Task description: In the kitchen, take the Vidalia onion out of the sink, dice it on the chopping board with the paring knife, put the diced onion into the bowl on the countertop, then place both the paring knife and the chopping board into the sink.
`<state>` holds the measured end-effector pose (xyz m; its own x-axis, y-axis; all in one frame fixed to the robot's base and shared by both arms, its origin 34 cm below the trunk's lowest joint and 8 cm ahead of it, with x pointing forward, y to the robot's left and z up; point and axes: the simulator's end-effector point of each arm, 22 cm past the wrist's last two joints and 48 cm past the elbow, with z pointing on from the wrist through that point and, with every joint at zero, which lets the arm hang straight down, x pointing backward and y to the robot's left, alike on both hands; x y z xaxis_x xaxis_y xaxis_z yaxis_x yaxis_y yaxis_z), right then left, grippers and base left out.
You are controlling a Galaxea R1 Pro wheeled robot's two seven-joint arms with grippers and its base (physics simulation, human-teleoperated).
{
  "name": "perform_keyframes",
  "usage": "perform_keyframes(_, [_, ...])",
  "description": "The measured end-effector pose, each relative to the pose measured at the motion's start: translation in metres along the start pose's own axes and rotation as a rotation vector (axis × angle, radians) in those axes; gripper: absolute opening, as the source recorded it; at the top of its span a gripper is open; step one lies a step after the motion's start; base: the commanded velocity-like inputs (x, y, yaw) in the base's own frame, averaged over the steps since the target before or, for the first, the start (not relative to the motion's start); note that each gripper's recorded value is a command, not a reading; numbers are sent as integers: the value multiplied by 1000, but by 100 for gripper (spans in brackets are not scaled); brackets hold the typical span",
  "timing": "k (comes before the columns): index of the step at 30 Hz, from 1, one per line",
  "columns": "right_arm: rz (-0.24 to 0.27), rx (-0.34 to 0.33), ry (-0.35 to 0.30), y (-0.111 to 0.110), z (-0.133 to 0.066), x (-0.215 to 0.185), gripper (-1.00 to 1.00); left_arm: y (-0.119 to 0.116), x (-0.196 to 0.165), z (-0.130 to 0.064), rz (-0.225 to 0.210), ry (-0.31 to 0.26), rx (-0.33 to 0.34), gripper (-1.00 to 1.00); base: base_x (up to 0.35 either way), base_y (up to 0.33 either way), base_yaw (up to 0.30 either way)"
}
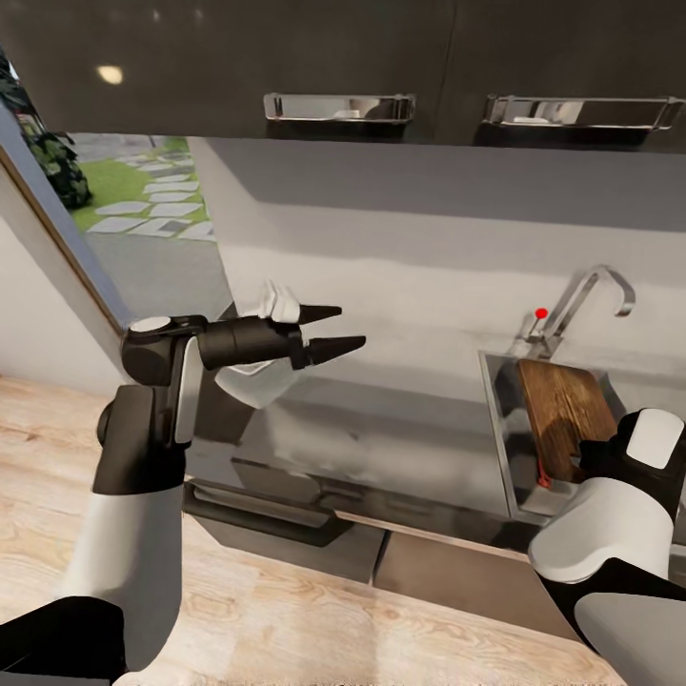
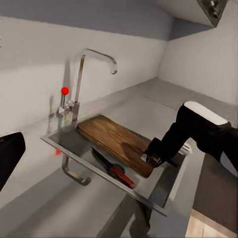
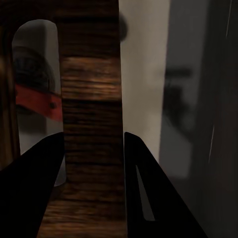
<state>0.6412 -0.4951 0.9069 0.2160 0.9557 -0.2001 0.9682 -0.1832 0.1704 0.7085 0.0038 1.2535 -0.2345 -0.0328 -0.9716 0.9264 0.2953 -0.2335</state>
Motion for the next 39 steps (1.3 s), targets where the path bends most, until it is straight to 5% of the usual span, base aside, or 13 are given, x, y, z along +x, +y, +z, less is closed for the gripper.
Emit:
perform_keyframes(7, [-2, 8, -1, -2, 4, 1, -100, 25, -21, 7, -50, 13, -109, 100, 0, 0, 0])
perform_keyframes(10, [-1, 8, -1, -2, 4, 1, -100, 36, -64, 10, -11, 0, -171, 100, 0, 0, 0])
perform_keyframes(24, [-4, 16, -2, -3, 8, 2, -100, 39, -105, 29, 31, 6, -151, 100, 0, 0, 0])
perform_keyframes(31, [-5, 26, -4, -5, 14, 3, -100, 15, -88, 54, 100, 80, -101, 100, 0, 0, 0])
perform_keyframes(39, [-29, 39, 4, -9, 20, 5, -100, 15, -74, 61, 103, 110, -89, 100, 0, 0, 0])
